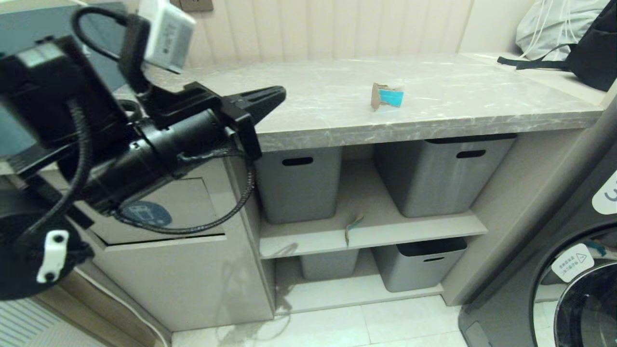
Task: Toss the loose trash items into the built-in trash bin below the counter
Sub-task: Pick up the garbage
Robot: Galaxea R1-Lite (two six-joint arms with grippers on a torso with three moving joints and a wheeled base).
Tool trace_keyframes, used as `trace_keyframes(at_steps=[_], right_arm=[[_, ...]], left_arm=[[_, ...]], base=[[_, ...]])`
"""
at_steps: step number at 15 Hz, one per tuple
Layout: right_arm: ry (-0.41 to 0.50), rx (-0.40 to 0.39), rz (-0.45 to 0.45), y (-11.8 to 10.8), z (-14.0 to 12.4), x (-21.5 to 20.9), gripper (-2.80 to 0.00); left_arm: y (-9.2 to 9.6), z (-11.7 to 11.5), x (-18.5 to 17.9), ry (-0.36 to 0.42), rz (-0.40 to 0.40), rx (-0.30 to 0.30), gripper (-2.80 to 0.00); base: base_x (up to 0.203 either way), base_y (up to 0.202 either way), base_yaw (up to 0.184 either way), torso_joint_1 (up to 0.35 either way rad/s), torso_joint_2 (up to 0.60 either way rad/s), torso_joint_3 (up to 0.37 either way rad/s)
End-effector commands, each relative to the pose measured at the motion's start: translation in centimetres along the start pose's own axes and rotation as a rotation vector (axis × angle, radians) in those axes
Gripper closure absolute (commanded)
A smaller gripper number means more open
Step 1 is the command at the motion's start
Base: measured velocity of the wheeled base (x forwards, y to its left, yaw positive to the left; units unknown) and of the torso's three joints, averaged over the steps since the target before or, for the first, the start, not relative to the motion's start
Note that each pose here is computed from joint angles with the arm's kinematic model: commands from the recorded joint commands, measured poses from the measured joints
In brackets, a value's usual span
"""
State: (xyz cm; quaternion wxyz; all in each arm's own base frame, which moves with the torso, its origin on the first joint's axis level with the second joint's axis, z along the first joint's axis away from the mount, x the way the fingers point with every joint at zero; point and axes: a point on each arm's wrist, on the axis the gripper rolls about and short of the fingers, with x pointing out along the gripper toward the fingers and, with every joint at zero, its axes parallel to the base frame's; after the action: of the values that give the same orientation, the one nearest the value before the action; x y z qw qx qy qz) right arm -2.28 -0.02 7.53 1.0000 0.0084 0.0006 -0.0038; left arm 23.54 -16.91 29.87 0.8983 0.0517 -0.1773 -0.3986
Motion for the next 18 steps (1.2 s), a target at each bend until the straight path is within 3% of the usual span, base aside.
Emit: trace_keyframes(at_steps=[1, 6, 10, 11, 18], right_arm=[[0.0, 0.0, 0.0, 0.0, 0.0, 0.0, 0.0], [0.0, 0.0, -0.002, 0.0, 0.0, 0.0, 0.0], [0.0, 0.0, 0.0, 0.0, 0.0, 0.0, 0.0], [0.0, 0.0, 0.0, 0.0, 0.0, 0.0, 0.0], [0.0, 0.0, 0.0, 0.0, 0.0, 0.0, 0.0]], left_arm=[[-0.2, -1.6, 2.4, 0.052, -0.025, 0.001, 0.0], [-2.3, 0.0, 7.5, 0.092, -0.039, -0.009, 0.0], [-3.8, -1.7, 10.2, 0.165, -0.079, -0.027, 0.0], [-3.9, -2.0, 10.6, 0.175, -0.081, -0.028, -2.8], [-4.0, -1.9, 12.7, 0.154, -0.093, -0.031, -2.8]], base=[[0.0, 0.0, 0.0, 0.0, 0.0, 0.0], [0.0, 0.0, 0.0, 0.0, 0.0, 0.0], [0.0, 0.0, 0.0, 0.0, 0.0, 0.0], [0.0, 0.0, 0.0, 0.0, 0.0, 0.0], [0.0, 0.0, 0.0, 0.0, 0.0, 0.0]])
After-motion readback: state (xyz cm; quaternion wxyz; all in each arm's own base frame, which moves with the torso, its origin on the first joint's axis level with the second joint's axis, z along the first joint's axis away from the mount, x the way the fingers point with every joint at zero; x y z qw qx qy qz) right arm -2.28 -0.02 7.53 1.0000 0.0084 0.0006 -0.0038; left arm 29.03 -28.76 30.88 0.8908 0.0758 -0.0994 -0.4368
